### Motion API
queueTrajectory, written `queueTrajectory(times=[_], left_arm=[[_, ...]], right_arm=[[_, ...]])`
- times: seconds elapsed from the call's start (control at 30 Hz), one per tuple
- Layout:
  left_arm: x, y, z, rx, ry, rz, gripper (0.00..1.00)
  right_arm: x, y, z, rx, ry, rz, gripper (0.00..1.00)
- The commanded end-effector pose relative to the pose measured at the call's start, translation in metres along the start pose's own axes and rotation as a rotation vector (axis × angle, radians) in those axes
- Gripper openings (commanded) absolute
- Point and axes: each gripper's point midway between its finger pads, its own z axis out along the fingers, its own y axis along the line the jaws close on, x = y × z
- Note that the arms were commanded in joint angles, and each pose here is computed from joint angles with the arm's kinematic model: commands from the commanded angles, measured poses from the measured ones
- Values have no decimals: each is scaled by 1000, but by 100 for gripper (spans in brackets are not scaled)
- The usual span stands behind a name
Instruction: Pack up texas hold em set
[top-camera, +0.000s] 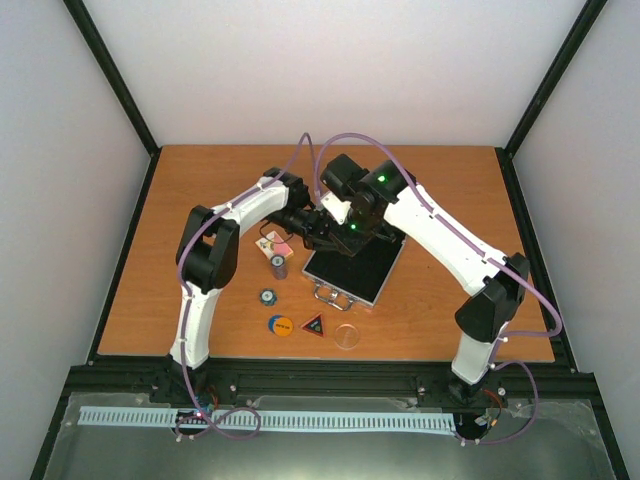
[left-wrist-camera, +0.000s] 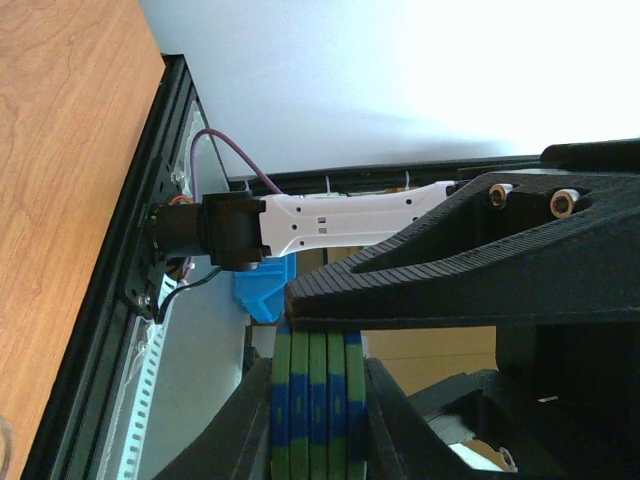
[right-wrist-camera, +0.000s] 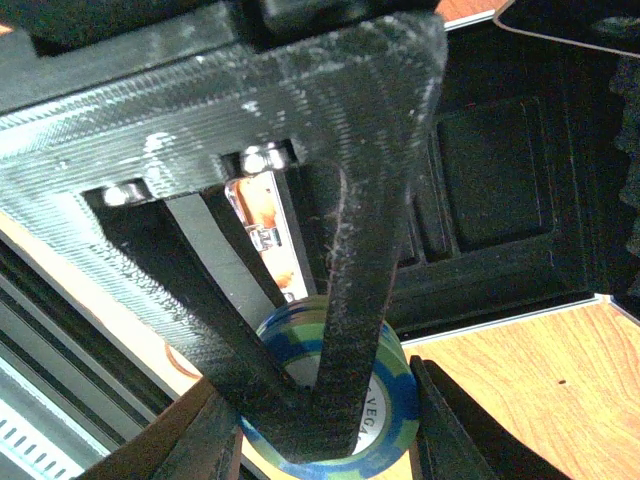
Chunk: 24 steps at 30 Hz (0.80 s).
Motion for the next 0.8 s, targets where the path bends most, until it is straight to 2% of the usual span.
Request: queueTrajectory(times=[0.0,0.1,0.13,0.2,0.33,0.4,0.77], left_arm=[[1,-35,21,130,-12,34,1],[0,-37,21,130,-11,34,1],[0,-38,21,131,-11,34,1],[-1,-39,21,131,-10,38,1],[-4,-39,17,130,-20,39,1],[-5,-40,14,130,-28,40,1],[-8,-41,9,129,-41,46,1]], right_arm=[[-55,-35,-15,123,-216,64,3],[-55,-36,-18,133,-219,70,3],[-54,-37,-20,140,-220,74,9],[-53,-40,-22,158,-221,85,33],[-49,-47,-29,200,-227,105,58],[-48,-48,-32,204,-232,111,64],[-50,-46,-48,201,-272,123,82]])
